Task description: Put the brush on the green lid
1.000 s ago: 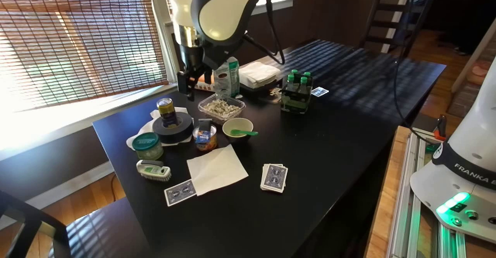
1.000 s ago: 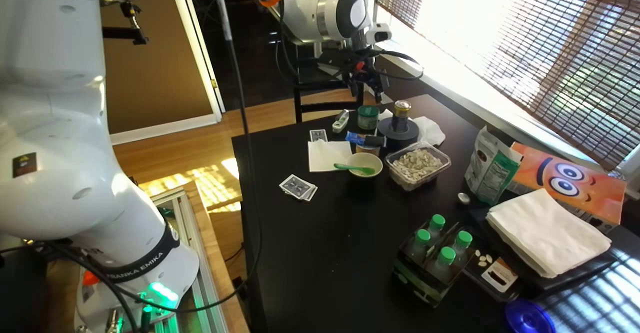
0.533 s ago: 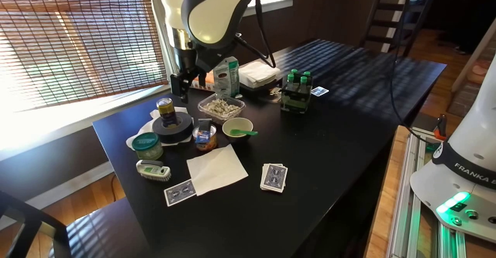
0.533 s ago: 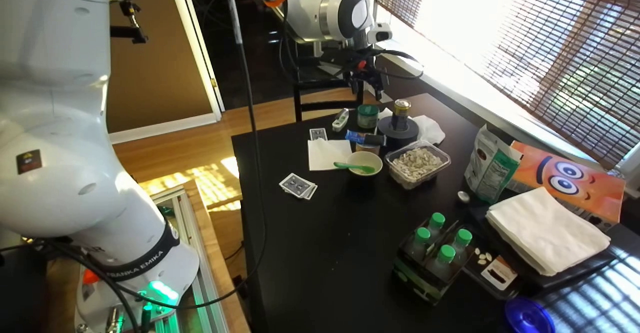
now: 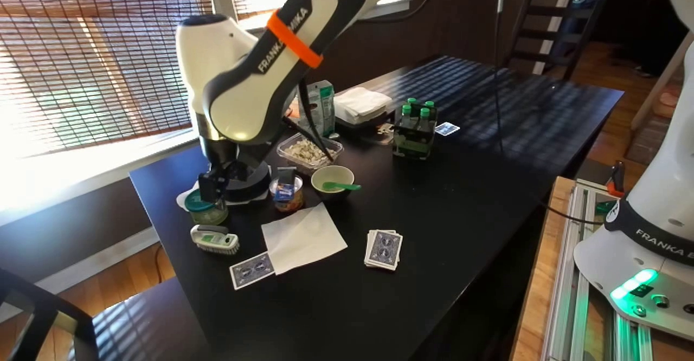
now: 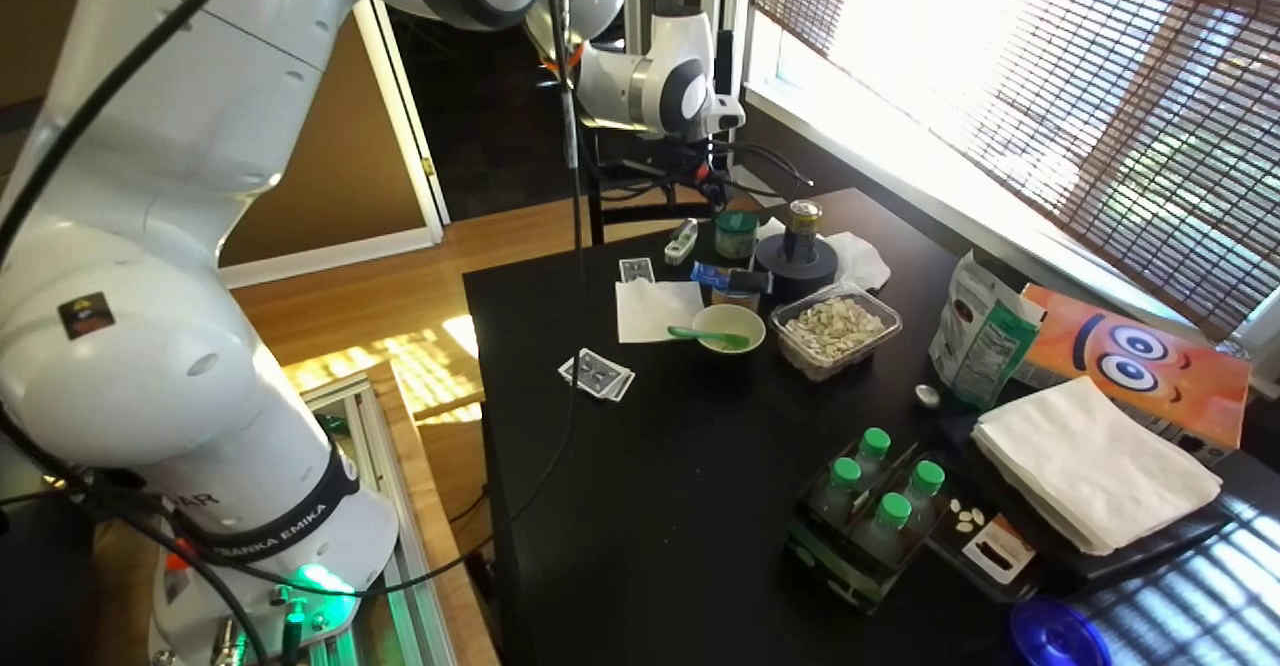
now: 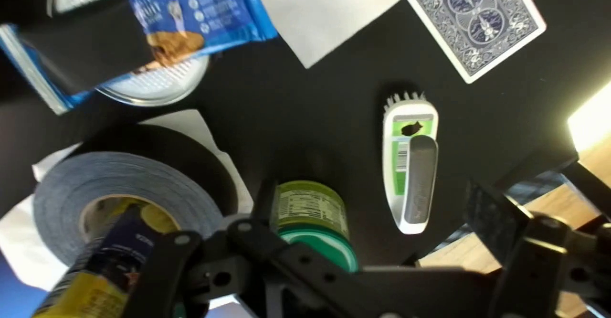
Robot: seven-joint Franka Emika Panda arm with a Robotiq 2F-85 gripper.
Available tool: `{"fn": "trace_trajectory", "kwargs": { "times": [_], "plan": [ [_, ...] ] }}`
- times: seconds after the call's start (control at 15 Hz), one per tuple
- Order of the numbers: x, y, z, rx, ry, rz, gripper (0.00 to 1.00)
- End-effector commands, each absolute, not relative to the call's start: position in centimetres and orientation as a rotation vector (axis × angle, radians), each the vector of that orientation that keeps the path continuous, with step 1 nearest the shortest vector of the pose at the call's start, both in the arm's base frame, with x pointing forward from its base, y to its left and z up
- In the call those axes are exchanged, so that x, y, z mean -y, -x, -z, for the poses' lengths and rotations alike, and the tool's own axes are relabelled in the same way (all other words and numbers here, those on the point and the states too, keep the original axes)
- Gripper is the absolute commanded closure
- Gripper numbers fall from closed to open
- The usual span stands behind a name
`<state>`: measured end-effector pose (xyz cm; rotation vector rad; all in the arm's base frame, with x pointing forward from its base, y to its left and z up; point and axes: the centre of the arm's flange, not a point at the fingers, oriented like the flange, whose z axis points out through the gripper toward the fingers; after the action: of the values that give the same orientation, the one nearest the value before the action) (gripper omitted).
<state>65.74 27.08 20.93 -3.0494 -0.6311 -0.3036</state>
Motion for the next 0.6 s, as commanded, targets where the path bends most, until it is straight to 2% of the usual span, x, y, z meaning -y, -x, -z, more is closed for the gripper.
{"fn": "trace_trajectory", "kwargs": {
  "times": [0.0, 0.13, 0.27, 0.47, 0.53],
  "plan": [
    [-29.4, -71.1, -17.7, 0.744, 3.002, 0.279, 0.0],
    [-30.1, -71.8, -16.5, 0.728, 3.002, 0.236, 0.0],
    [-30.7, -71.8, -16.0, 0.681, 3.009, 0.178, 0.04],
    [-31.6, -71.8, -15.9, 0.652, 2.988, 0.119, 0.01],
    [-31.9, -71.9, -15.8, 0.649, 2.972, 0.099, 0.04]
  ]
}}
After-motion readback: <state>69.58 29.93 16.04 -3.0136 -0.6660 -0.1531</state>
